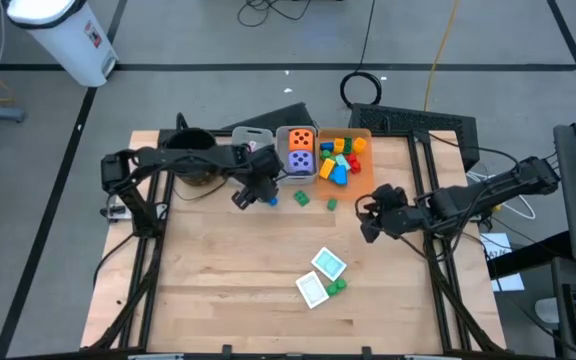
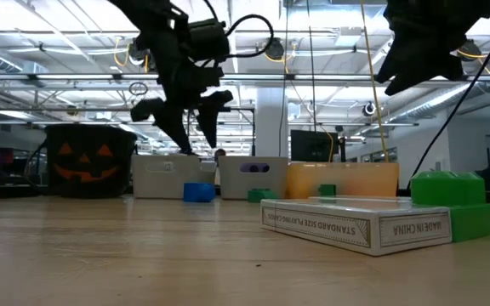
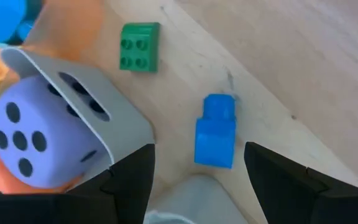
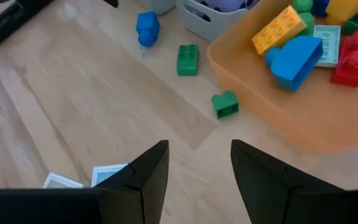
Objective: Pick & Place Toys
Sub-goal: Put the blue game piece into the orange bin
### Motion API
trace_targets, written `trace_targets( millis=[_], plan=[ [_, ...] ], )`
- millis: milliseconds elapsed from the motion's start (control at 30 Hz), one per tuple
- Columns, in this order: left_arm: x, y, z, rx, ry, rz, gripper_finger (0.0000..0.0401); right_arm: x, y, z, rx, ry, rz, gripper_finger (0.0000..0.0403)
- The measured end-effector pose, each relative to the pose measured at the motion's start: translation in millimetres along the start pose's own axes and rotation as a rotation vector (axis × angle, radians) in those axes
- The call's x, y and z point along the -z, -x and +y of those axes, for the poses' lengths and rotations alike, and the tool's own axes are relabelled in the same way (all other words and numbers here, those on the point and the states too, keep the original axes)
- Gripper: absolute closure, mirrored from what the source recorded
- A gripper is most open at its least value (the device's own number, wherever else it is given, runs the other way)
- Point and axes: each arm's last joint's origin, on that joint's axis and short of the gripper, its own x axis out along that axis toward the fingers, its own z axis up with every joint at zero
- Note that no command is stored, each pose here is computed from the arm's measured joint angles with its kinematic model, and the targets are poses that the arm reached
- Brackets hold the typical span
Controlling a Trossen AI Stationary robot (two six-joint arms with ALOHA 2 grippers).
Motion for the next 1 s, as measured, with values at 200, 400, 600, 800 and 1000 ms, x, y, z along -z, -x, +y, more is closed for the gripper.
trace_targets(
  millis=[200,400,600,800,1000],
  plan=[
    [-1.0,-9.8,-9.2,0.018,-0.051,-0.019,0.0146,0.9,-3.3,2.7,-0.002,-0.016,0.007,0.0239],
    [-1.8,-14.0,-10.7,0.042,-0.032,-0.047,0.0146,0.8,-3.1,2.6,-0.002,0.000,0.006,0.0239],
    [2.5,-38.1,-12.3,0.092,-0.014,0.015,0.0146,1.4,-3.0,1.8,0.005,0.019,0.012,0.0239],
    [5.9,-42.8,-4.1,0.064,0.024,0.019,0.0146,2.2,-3.1,0.7,0.015,0.053,0.020,0.0239],
    [16.7,-42.2,1.1,0.060,0.084,0.016,0.0146,3.0,-3.0,-0.8,0.027,0.098,0.029,0.0239]
  ],
)
